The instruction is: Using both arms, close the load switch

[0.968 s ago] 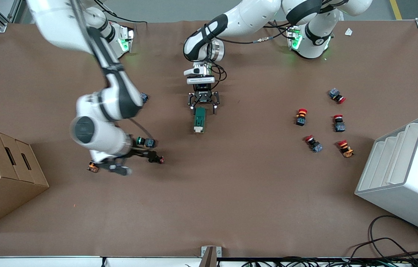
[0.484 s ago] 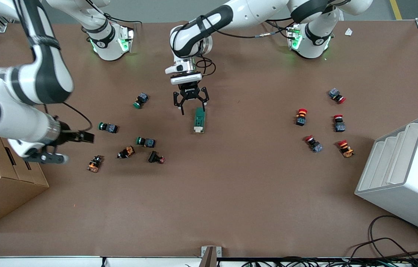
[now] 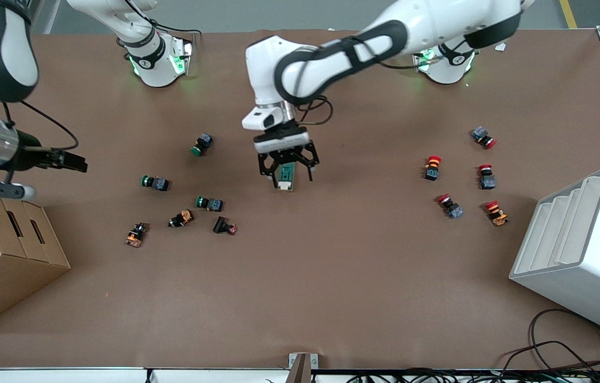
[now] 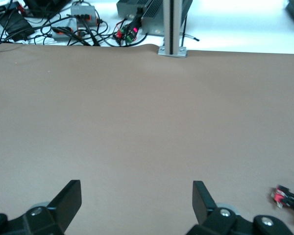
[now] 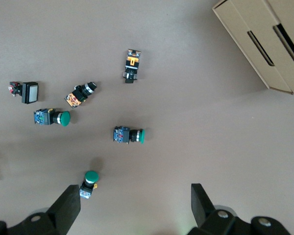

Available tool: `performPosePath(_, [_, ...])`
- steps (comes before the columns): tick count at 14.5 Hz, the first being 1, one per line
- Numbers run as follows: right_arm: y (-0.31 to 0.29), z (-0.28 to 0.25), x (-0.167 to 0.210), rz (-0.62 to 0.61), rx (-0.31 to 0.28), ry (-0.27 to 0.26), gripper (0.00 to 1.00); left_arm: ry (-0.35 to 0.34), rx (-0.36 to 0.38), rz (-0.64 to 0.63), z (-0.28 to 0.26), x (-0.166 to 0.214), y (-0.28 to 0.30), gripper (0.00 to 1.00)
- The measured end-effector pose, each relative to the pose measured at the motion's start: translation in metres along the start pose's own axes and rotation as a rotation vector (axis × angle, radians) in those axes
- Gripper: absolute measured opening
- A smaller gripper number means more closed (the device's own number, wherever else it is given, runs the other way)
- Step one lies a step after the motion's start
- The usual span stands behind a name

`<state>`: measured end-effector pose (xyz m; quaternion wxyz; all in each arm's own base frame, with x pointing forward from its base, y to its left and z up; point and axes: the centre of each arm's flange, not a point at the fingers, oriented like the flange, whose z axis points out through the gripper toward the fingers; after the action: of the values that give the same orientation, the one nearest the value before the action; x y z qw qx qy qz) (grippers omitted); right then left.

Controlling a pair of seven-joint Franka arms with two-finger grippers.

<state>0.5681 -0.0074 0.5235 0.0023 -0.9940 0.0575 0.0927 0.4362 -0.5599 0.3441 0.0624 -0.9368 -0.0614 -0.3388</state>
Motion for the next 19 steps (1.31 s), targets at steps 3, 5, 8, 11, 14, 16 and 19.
performPosePath(3, [0.005, -0.022, -0.017, 0.005, 0.004, 0.005, 1.00, -0.034, 0.002, -0.006, 0.005, 0.026, -0.012, 1.00])
performPosePath(5, [0.006, -0.037, -0.026, 0.005, 0.006, 0.014, 1.00, -0.059, -0.005, -0.012, 0.000, 0.036, -0.010, 1.00])
performPosePath(8, [0.006, -0.050, -0.037, 0.001, 0.008, 0.028, 1.00, -0.116, -0.026, -0.007, -0.012, 0.067, -0.012, 1.00])
performPosePath(11, [0.003, -0.058, -0.044, -0.015, 0.007, 0.037, 1.00, -0.130, -0.031, 0.001, -0.013, 0.089, -0.021, 1.00])
performPosePath(14, [-0.003, -0.067, -0.052, -0.038, 0.005, 0.054, 1.00, -0.197, -0.022, 0.004, -0.010, 0.106, -0.030, 1.00])
performPosePath(16, [-0.002, -0.070, -0.055, -0.038, 0.005, 0.057, 1.00, -0.251, 0.002, -0.012, -0.006, 0.118, -0.042, 1.00])
performPosePath(19, [0.002, -0.070, -0.056, -0.036, 0.007, 0.051, 1.00, -0.316, 0.003, 0.000, -0.010, 0.155, -0.072, 1.00])
